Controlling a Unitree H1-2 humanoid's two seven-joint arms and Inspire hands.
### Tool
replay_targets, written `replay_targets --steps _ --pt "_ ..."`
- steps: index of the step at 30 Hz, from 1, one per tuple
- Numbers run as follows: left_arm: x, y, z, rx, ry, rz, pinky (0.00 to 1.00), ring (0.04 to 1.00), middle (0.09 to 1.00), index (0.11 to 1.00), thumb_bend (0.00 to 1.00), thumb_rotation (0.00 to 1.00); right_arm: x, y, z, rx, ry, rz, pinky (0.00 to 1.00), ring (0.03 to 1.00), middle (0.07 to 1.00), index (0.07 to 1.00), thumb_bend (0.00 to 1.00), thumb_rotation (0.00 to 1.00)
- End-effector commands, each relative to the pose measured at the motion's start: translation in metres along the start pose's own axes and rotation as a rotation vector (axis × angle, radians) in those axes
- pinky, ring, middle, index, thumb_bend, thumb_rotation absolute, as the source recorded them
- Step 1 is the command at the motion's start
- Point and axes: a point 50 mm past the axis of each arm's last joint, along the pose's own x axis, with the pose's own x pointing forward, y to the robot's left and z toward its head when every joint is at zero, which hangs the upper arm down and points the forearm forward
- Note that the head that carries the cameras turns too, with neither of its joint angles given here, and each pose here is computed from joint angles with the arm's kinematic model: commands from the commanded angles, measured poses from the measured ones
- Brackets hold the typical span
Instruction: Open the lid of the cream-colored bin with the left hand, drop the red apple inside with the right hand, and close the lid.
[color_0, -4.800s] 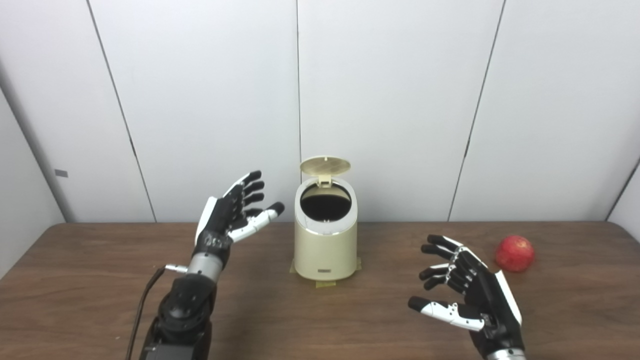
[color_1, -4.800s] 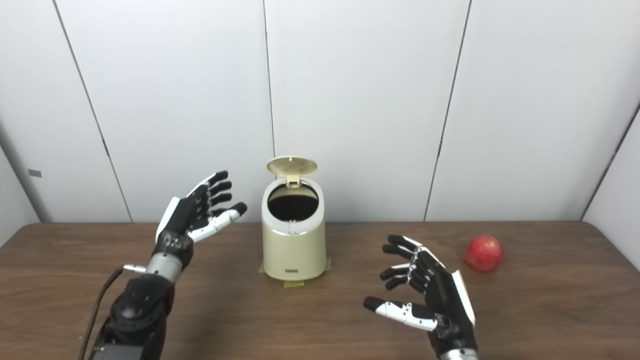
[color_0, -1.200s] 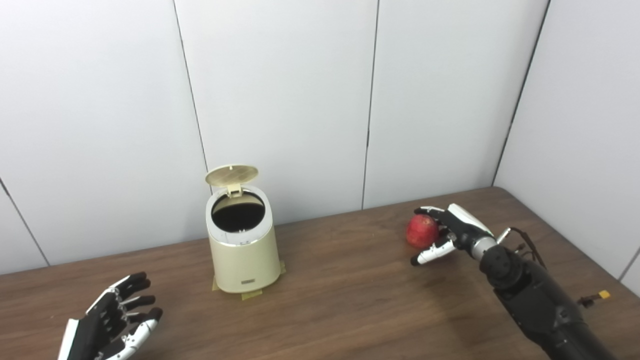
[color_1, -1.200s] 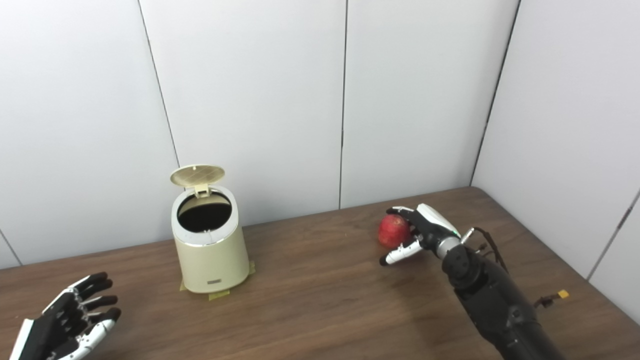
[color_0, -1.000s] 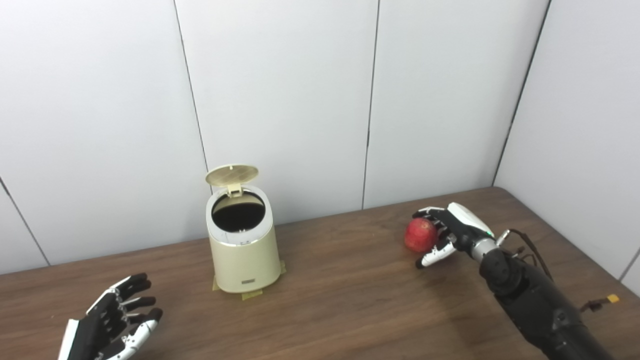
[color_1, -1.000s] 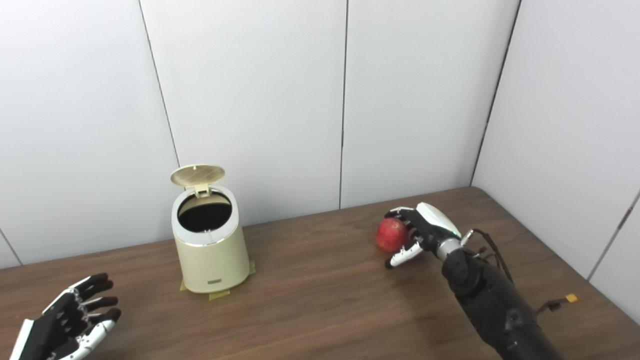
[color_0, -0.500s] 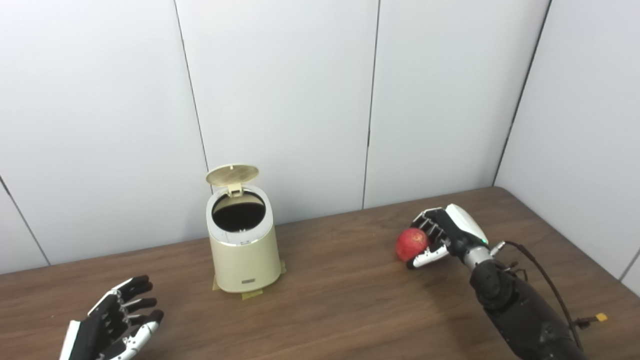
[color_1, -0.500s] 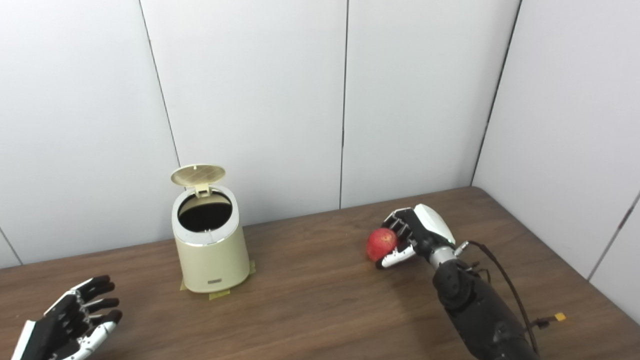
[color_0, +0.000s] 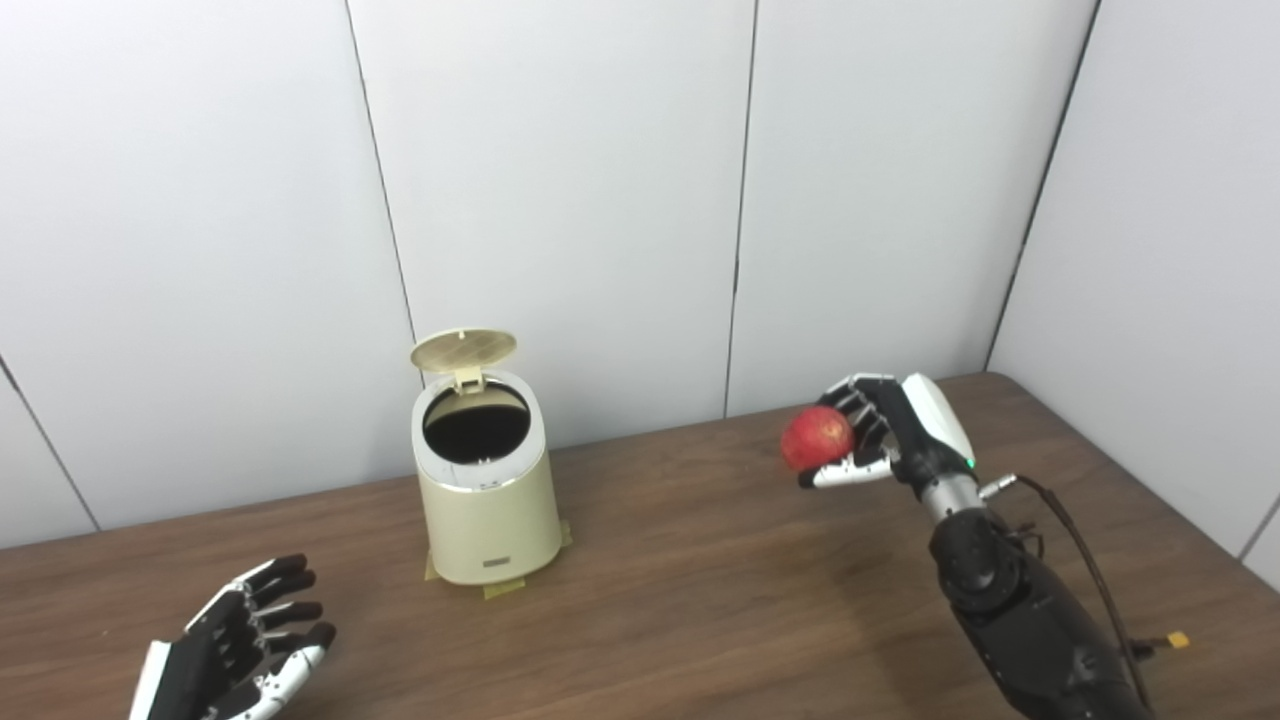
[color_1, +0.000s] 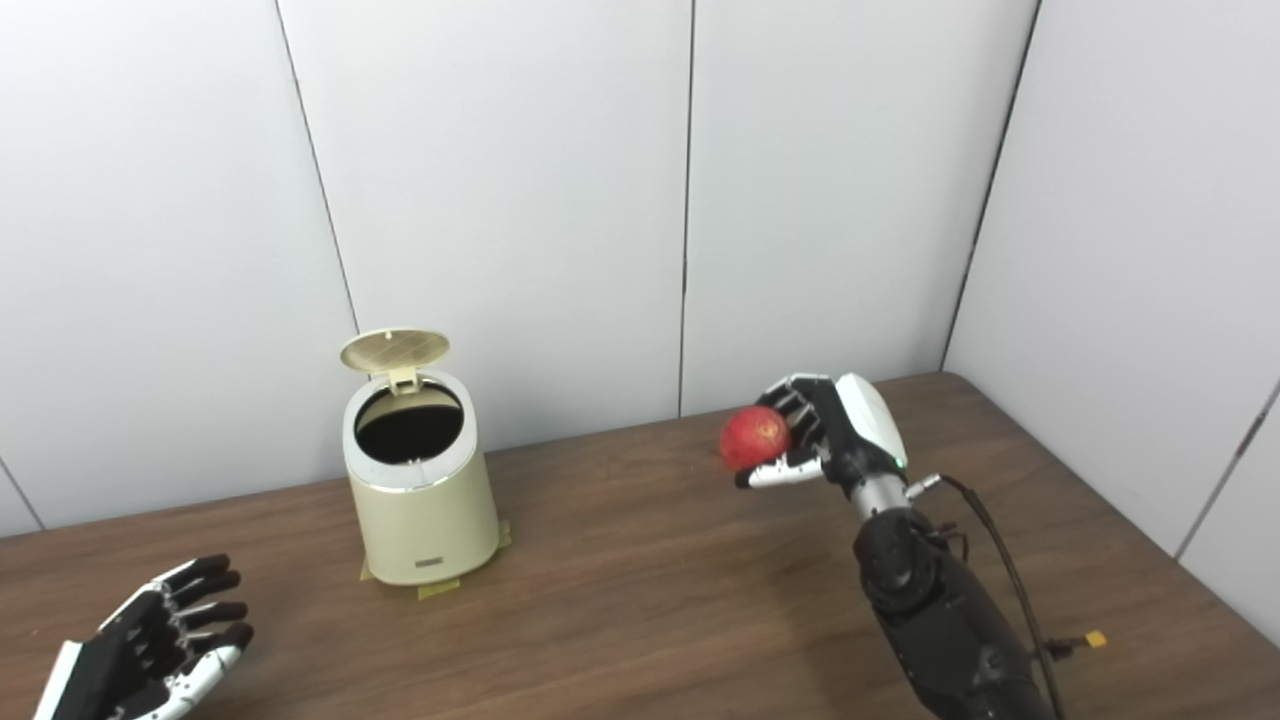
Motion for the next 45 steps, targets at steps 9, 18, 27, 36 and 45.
replay_targets --steps 9,18,27,36,45 --pt "0.012 -0.019 0.006 -0.013 -0.058 0.009 0.56 0.692 0.769 0.760 0.60 0.14 0.028 -0.006 0.100 0.080 -0.246 -0.001 0.33 0.386 0.436 0.511 0.53 0.00" --pt "0.014 -0.037 0.004 -0.016 -0.064 0.002 0.54 0.677 0.756 0.758 0.60 0.17 0.031 0.021 0.151 0.202 -0.323 0.061 0.39 0.335 0.430 0.520 0.53 0.00" --pt "0.018 -0.050 0.004 -0.020 -0.068 -0.003 0.55 0.674 0.757 0.754 0.59 0.18 0.029 0.046 0.195 0.226 -0.360 0.124 0.29 0.342 0.432 0.523 0.52 0.00" --pt "0.019 -0.056 0.004 -0.036 -0.066 -0.002 0.57 0.683 0.772 0.758 0.60 0.16 0.033 0.074 0.223 0.272 -0.365 0.173 0.28 0.336 0.427 0.523 0.52 0.00" --pt "0.020 -0.059 0.005 -0.046 -0.064 -0.001 0.57 0.685 0.774 0.756 0.60 0.16 0.040 0.091 0.235 0.236 -0.328 0.199 0.28 0.329 0.424 0.526 0.52 0.00"
